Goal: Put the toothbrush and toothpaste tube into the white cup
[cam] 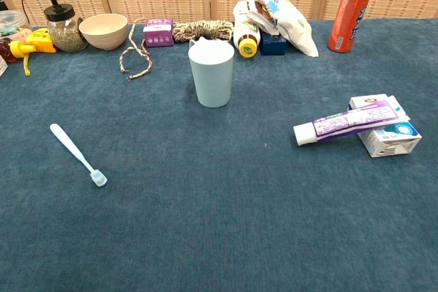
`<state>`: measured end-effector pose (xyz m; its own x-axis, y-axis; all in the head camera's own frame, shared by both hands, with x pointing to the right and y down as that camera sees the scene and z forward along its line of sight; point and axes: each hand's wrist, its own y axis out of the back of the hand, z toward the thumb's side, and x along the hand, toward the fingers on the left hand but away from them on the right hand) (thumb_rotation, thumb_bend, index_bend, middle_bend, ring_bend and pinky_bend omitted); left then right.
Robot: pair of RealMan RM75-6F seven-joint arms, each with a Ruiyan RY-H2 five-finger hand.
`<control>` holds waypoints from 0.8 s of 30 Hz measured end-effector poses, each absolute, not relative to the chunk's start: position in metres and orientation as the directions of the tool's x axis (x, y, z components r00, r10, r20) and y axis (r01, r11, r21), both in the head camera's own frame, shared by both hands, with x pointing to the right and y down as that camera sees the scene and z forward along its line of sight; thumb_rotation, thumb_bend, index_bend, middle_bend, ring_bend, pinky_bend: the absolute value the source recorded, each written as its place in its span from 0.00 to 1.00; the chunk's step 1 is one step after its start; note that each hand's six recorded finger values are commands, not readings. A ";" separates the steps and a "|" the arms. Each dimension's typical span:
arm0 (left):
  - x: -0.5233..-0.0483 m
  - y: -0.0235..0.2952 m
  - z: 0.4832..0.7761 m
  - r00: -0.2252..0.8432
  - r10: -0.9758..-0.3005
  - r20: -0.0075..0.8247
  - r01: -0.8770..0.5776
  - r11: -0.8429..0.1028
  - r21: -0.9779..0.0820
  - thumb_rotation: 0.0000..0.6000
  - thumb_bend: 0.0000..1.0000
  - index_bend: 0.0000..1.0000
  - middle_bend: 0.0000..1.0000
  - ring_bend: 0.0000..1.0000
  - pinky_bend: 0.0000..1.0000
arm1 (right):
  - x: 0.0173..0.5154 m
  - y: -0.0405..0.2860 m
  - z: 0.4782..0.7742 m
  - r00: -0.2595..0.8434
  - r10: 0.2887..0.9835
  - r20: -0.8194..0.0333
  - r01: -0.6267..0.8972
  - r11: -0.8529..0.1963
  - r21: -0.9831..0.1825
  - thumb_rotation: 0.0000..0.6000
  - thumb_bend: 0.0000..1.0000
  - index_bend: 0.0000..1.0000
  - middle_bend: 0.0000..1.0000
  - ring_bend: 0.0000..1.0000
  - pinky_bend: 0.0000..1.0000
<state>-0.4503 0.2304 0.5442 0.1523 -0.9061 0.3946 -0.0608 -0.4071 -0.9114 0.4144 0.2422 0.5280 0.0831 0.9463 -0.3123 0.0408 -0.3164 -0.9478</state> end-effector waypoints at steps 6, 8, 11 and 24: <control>-0.449 0.232 0.547 0.157 -0.901 0.404 -0.049 -0.416 -0.908 1.00 0.00 0.00 0.00 0.00 0.00 | 0.414 0.242 0.529 0.085 0.945 -0.317 0.040 -0.321 -0.946 1.00 0.00 0.00 0.00 0.00 0.00; -0.447 0.231 0.549 0.169 -0.897 0.408 -0.045 -0.420 -0.906 1.00 0.00 0.00 0.00 0.00 0.00 | 0.413 0.242 0.530 0.085 0.945 -0.316 0.044 -0.321 -0.946 1.00 0.00 0.00 0.00 0.00 0.00; -0.444 0.223 0.553 0.205 -0.891 0.404 -0.032 -0.419 -0.907 1.00 0.00 0.00 0.00 0.00 0.00 | 0.413 0.241 0.531 0.084 0.944 -0.320 0.043 -0.324 -0.945 1.00 0.00 0.00 0.00 0.00 0.00; -0.436 0.164 0.612 0.465 -0.754 0.463 0.165 -0.441 -0.882 1.00 0.19 0.10 0.00 0.00 0.00 | 0.414 0.240 0.534 0.067 0.943 -0.325 0.026 -0.327 -0.945 1.00 0.00 0.00 0.00 0.00 0.00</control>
<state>-0.4359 0.1636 0.6117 0.4651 -0.7543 0.4635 0.1646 -0.4407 -0.8824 0.4144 0.2398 0.5345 0.0668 0.9434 -0.3249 0.0263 -0.3272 -0.9446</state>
